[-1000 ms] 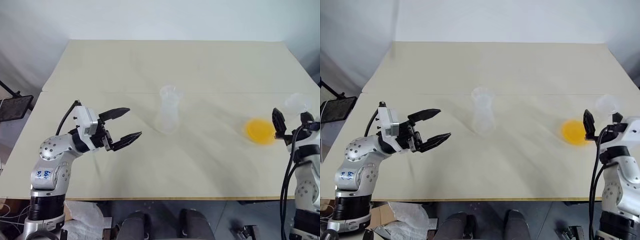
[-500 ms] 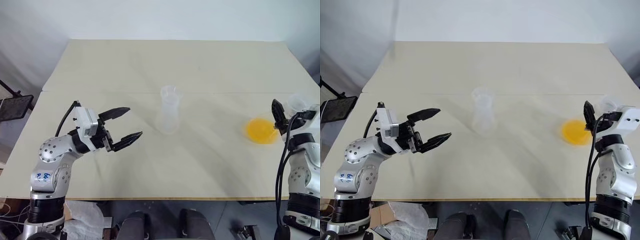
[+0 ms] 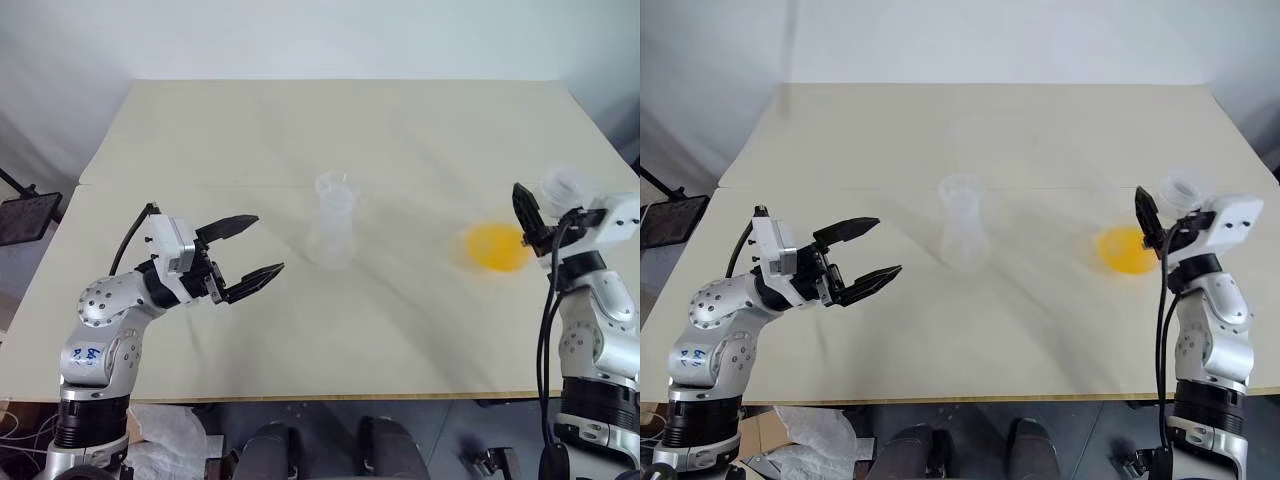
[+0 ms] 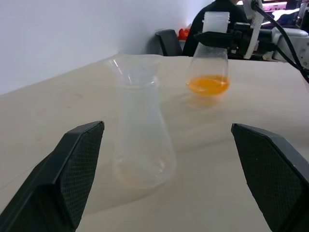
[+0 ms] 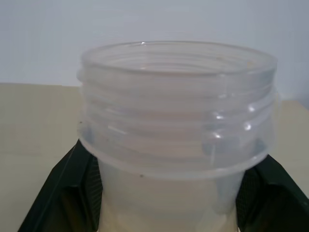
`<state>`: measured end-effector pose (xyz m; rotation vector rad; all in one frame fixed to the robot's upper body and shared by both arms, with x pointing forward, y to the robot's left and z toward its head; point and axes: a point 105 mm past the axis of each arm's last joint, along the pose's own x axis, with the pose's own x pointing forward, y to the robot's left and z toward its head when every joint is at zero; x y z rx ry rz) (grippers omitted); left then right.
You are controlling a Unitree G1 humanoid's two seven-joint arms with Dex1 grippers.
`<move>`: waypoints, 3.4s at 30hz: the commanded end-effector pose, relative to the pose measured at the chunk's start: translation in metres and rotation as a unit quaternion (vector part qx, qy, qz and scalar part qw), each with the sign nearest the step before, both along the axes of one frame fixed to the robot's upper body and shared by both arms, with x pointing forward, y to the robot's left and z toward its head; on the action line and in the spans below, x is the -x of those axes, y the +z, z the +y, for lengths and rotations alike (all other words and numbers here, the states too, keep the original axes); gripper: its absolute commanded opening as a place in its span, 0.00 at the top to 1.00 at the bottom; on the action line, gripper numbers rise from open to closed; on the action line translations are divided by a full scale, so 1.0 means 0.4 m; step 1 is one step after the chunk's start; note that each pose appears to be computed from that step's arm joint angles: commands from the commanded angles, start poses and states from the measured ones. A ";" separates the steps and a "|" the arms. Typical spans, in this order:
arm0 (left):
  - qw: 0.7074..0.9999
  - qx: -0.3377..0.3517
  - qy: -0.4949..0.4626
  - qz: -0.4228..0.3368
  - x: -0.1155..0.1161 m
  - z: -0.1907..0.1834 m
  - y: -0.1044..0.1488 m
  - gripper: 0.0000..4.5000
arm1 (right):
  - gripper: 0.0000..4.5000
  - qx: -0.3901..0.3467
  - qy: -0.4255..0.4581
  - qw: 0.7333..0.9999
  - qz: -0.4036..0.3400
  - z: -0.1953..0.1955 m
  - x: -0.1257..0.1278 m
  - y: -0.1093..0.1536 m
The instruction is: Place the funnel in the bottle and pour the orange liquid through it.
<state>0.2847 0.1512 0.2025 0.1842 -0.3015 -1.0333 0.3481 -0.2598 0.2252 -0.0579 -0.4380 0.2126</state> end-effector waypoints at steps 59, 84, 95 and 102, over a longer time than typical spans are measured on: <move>0.998 0.063 0.019 -0.023 -0.034 -0.075 0.006 0.00 | 0.39 0.578 -0.069 0.732 -0.353 0.483 -0.061 0.176; 0.997 0.075 0.021 -0.024 -0.031 -0.082 0.007 0.00 | 0.39 0.599 -0.106 0.688 -0.395 0.482 -0.064 0.178; 0.996 0.081 0.023 -0.025 -0.025 -0.081 0.010 0.00 | 0.39 0.607 -0.105 0.681 -0.395 0.480 -0.071 0.167; 0.996 0.084 0.024 -0.025 -0.026 -0.085 0.010 0.00 | 0.39 0.615 -0.104 0.671 -0.400 0.479 -0.073 0.168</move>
